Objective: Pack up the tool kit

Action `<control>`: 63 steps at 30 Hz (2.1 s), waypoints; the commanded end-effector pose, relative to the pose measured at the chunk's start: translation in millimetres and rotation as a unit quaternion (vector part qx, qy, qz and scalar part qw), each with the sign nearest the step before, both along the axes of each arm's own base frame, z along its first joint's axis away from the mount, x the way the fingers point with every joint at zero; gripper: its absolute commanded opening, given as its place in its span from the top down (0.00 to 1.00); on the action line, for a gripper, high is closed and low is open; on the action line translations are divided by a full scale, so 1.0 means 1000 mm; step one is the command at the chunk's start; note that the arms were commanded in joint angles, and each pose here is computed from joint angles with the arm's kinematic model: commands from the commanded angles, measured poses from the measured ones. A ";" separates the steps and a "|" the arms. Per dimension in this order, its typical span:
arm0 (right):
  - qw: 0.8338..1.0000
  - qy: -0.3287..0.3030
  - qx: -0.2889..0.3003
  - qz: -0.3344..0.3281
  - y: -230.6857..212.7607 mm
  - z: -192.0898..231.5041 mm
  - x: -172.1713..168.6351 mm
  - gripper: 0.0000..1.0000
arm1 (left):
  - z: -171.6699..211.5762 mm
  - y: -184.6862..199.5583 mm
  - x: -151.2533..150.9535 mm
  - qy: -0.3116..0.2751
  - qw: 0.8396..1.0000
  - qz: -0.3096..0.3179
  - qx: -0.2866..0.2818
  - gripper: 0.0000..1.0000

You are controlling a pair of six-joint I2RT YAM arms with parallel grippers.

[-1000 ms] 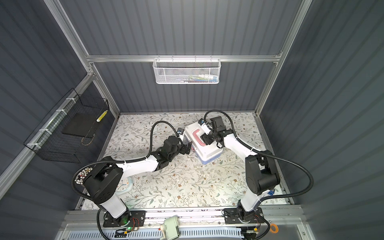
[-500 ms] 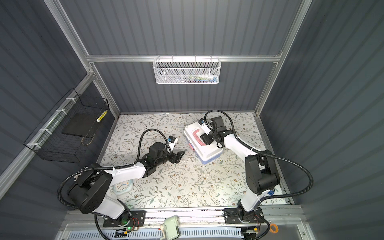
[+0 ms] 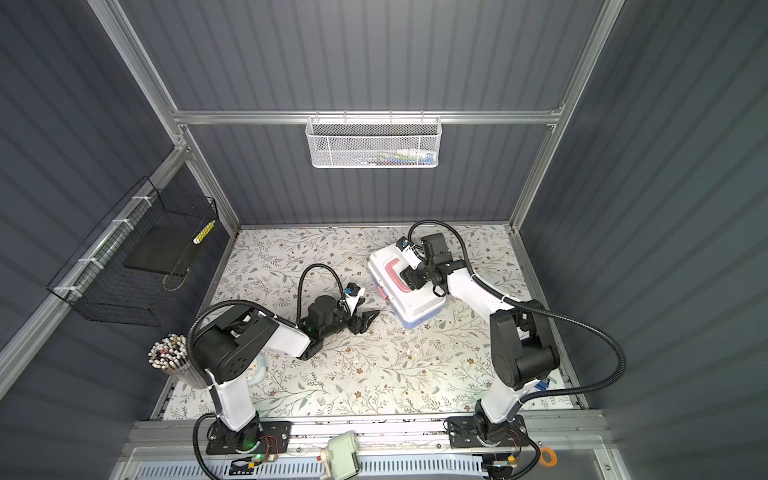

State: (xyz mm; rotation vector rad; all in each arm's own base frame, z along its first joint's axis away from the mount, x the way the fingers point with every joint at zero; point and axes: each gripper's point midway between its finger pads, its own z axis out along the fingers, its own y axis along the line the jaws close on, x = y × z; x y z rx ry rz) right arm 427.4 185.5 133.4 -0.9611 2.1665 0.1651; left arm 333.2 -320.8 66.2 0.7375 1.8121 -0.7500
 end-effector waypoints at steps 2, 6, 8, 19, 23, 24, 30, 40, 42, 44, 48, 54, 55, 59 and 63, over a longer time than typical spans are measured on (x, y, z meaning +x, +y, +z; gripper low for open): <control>0.974 0.210 -0.081 -0.018 -0.033 -0.100 -0.075 0.27 | 0.027 -0.015 0.015 -0.044 0.997 -0.010 -0.065 0.28; 0.974 0.208 -0.089 -0.019 -0.036 -0.102 -0.076 0.28 | 0.020 -0.022 0.025 -0.039 0.997 -0.007 -0.072 0.29; 0.974 0.210 -0.089 -0.013 -0.035 -0.103 -0.078 0.29 | 0.021 -0.029 0.028 -0.040 0.996 -0.016 -0.075 0.30; 0.970 0.222 -0.096 0.017 -0.030 -0.113 -0.084 0.34 | 0.014 -0.035 0.026 -0.048 0.995 -0.036 -0.074 0.36; 0.967 0.229 -0.106 0.026 -0.029 -0.115 -0.087 0.34 | 0.010 -0.030 0.017 -0.040 0.996 -0.041 -0.064 0.35; 0.967 0.228 -0.112 0.032 -0.027 -0.115 -0.089 0.34 | 0.009 -0.028 0.015 -0.039 0.996 -0.040 -0.062 0.35; 0.964 0.232 -0.123 0.049 -0.018 -0.117 -0.095 0.34 | 0.012 -0.021 0.008 -0.040 0.997 -0.038 -0.053 0.33; 0.968 0.198 -0.153 -0.005 -0.031 -0.113 -0.076 0.27 | 0.010 -0.013 0.003 -0.038 0.998 -0.027 -0.045 0.33; 0.973 0.184 -0.136 -0.036 -0.034 -0.103 -0.065 0.22 | 0.012 -0.014 0.004 -0.039 0.998 -0.027 -0.045 0.33; 0.977 0.177 -0.107 -0.051 -0.031 -0.091 -0.059 0.20 | 0.011 -0.015 0.005 -0.038 0.998 -0.028 -0.042 0.33; 0.980 0.167 -0.083 -0.063 -0.027 -0.077 -0.052 0.17 | 0.010 -0.016 0.004 -0.037 0.998 -0.030 -0.038 0.33; 0.976 0.181 -0.087 -0.080 -0.037 -0.080 -0.048 0.16 | 0.008 -0.014 0.003 -0.036 0.998 -0.027 -0.036 0.33; 0.976 0.185 -0.082 -0.083 -0.038 -0.081 -0.048 0.16 | 0.008 -0.014 0.003 -0.037 0.998 -0.027 -0.036 0.33; 0.973 0.205 -0.070 -0.084 -0.045 -0.086 -0.048 0.16 | 0.008 -0.016 0.005 -0.037 0.998 -0.028 -0.037 0.33; 0.968 0.234 -0.057 -0.067 -0.043 -0.090 -0.050 0.17 | 0.010 -0.019 0.006 -0.039 0.998 -0.032 -0.044 0.33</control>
